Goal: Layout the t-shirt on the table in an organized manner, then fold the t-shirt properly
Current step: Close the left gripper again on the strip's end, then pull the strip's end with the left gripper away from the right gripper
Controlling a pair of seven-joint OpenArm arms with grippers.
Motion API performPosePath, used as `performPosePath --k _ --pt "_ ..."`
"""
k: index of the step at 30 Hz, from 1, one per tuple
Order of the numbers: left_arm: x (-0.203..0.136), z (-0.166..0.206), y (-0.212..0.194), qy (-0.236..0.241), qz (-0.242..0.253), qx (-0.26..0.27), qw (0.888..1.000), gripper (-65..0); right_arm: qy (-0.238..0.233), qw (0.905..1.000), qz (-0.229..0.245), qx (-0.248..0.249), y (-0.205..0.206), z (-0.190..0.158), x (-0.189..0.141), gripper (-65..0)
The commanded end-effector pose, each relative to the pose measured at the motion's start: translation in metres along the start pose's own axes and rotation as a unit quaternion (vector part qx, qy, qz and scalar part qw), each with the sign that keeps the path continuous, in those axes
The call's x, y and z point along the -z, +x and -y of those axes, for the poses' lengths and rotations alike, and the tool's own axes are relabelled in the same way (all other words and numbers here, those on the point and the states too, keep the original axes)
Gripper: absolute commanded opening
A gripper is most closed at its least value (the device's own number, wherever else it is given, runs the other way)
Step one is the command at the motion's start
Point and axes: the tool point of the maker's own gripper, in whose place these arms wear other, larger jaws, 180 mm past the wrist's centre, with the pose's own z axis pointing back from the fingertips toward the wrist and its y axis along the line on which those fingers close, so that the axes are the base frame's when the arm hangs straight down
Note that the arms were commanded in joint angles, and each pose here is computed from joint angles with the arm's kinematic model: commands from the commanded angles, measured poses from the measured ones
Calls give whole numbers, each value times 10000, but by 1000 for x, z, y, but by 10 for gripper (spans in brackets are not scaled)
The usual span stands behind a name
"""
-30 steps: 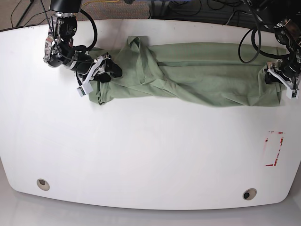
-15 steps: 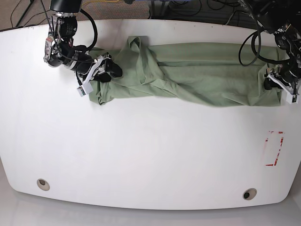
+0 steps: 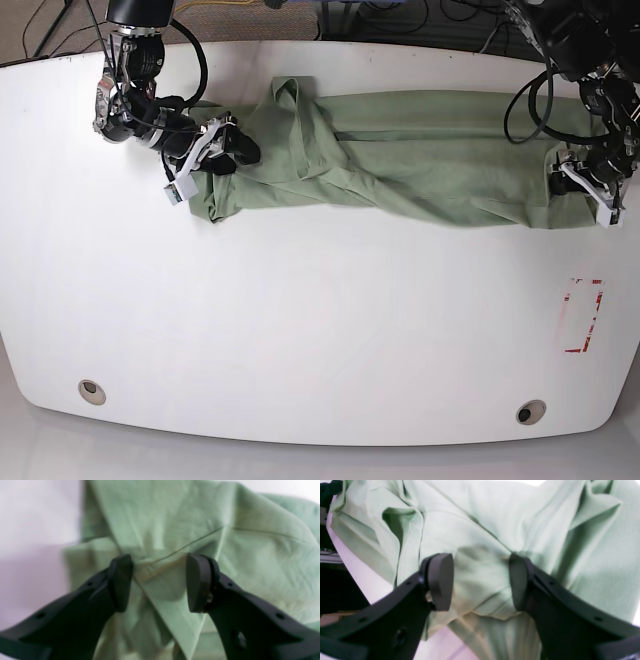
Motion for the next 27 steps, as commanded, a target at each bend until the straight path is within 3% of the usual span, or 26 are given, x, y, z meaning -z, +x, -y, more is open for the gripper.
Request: performPosePath --k 1,7,16,27 --pt "-6 -7 16 54 226 43 9997 -336 -126 9998 -154 -34 -4 6 -3 -314" --pt "-6 -6 16 44 215 51 9997 -361 -137 9998 -145 -28 -3 6 -4 -314" --pt "-6 -7 18 53 231 70 9997 -606 -142 9998 -137 -19 -3 7 -4 -314" --pt "-28 -15 41 329 545 377 9973 -625 -141 9998 -125 -25 -2 7 -3 -314"
